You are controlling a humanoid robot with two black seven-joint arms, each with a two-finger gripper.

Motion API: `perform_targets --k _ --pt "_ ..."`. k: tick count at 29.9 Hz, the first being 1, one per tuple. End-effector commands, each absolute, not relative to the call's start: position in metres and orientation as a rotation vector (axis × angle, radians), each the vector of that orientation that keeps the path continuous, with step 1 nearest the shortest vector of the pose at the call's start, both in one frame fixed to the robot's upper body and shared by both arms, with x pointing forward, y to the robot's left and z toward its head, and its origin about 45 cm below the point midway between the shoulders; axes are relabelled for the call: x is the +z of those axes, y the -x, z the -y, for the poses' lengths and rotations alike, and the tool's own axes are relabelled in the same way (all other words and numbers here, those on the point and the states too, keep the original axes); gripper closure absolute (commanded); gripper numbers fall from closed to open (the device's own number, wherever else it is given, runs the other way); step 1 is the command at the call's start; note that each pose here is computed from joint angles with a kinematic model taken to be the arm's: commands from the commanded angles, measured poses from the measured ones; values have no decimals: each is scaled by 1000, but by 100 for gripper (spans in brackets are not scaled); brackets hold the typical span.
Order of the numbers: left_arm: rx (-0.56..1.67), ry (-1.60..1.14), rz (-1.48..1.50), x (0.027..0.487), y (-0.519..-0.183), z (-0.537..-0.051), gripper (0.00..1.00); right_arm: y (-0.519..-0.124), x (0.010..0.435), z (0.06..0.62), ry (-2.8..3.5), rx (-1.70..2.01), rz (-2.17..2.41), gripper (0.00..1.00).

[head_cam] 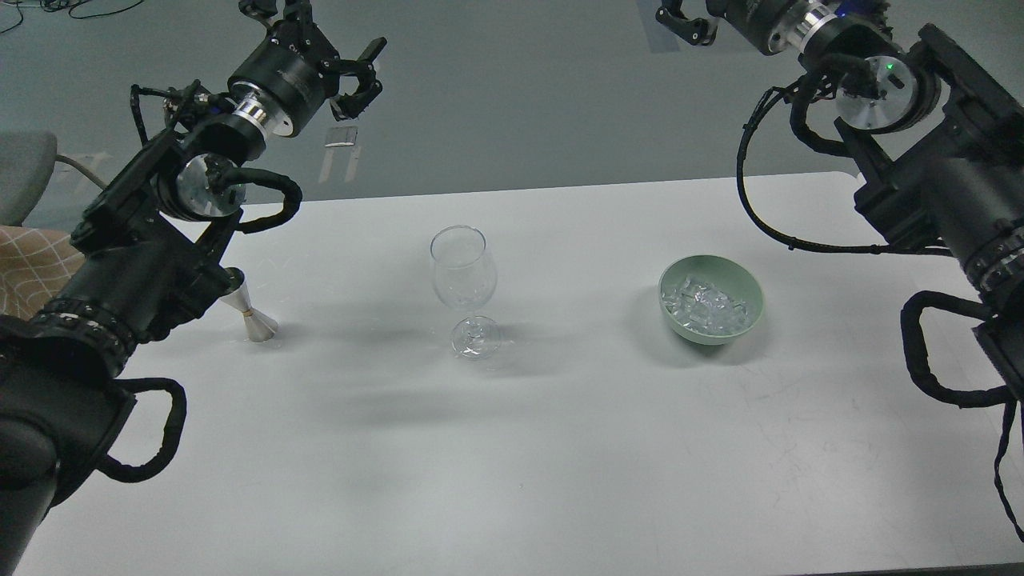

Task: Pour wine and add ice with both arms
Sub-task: 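Move the left gripper down toward the metal jigger cup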

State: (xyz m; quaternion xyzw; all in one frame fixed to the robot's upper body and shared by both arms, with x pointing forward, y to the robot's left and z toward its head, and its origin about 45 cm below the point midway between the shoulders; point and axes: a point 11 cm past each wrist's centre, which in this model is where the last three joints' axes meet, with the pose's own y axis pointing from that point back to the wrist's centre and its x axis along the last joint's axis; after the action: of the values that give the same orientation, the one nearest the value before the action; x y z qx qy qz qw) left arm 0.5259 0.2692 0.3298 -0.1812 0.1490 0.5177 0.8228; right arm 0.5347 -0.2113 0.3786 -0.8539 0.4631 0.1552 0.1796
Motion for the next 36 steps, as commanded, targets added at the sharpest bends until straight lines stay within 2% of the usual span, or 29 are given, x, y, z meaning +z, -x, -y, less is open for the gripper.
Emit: perform_targets --k 1,11,36 --pt "1121 390 -314 333 -526 -282 2 -534 378 209 2419 442 -1306 0" --pt "1130 391 -356 315 -522 -282 1 -534 377 215 2400 451 -1306 0" --pt "1104 403 -348 326 -525 -267 2 -534 388 211 2398 422 -1275 0"
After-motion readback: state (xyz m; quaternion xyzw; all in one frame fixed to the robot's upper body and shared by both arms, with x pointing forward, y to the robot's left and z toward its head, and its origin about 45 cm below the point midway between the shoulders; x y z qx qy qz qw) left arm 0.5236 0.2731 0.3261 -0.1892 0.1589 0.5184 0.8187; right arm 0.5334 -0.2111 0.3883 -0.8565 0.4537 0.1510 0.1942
